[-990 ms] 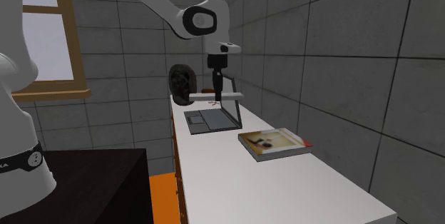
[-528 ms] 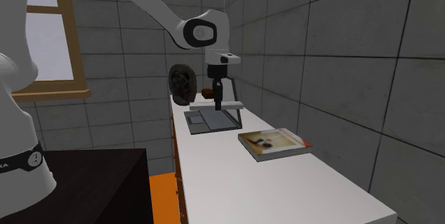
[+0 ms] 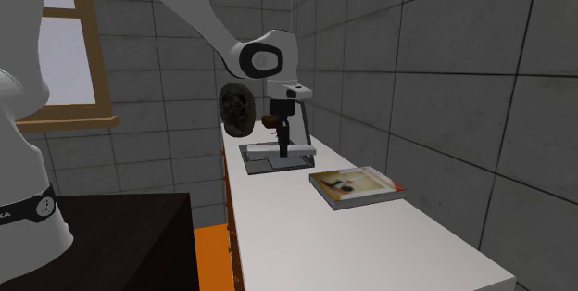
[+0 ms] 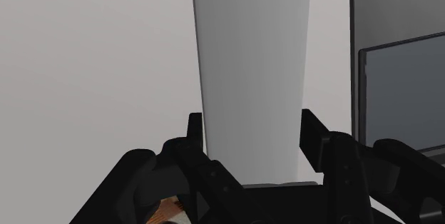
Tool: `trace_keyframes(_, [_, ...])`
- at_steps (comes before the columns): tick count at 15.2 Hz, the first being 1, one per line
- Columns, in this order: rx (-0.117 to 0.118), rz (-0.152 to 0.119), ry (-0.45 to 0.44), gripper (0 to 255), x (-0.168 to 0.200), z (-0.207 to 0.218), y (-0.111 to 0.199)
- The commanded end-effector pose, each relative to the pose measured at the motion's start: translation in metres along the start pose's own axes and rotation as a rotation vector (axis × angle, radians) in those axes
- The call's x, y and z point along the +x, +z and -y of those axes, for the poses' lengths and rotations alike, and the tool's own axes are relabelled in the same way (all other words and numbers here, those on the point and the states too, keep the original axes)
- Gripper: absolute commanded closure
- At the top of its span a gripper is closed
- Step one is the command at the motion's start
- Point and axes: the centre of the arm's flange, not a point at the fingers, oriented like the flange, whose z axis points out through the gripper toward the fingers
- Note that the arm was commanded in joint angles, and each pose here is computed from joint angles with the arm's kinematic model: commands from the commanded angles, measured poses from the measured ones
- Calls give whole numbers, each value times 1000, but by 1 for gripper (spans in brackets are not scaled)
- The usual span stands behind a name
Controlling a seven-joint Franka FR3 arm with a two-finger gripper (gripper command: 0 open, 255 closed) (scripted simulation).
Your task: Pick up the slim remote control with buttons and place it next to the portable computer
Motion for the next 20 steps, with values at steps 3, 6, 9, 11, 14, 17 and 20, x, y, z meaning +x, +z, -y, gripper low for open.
trace_keyframes(3, [0, -1, 0, 255, 1, 0, 21])
trace_keyframes(6, [0, -1, 0, 255, 1, -1, 37])
trace_keyframes(9, [0, -1, 0, 255, 1, -1, 53])
trace_keyframes(11, [0, -1, 0, 255, 1, -1, 64])
trace_keyframes(14, [0, -1, 0, 255, 1, -2, 80])
trace_keyframes(17, [0, -1, 0, 255, 1, -2, 95])
trace_keyframes(20, [0, -1, 0, 255, 1, -2, 110])
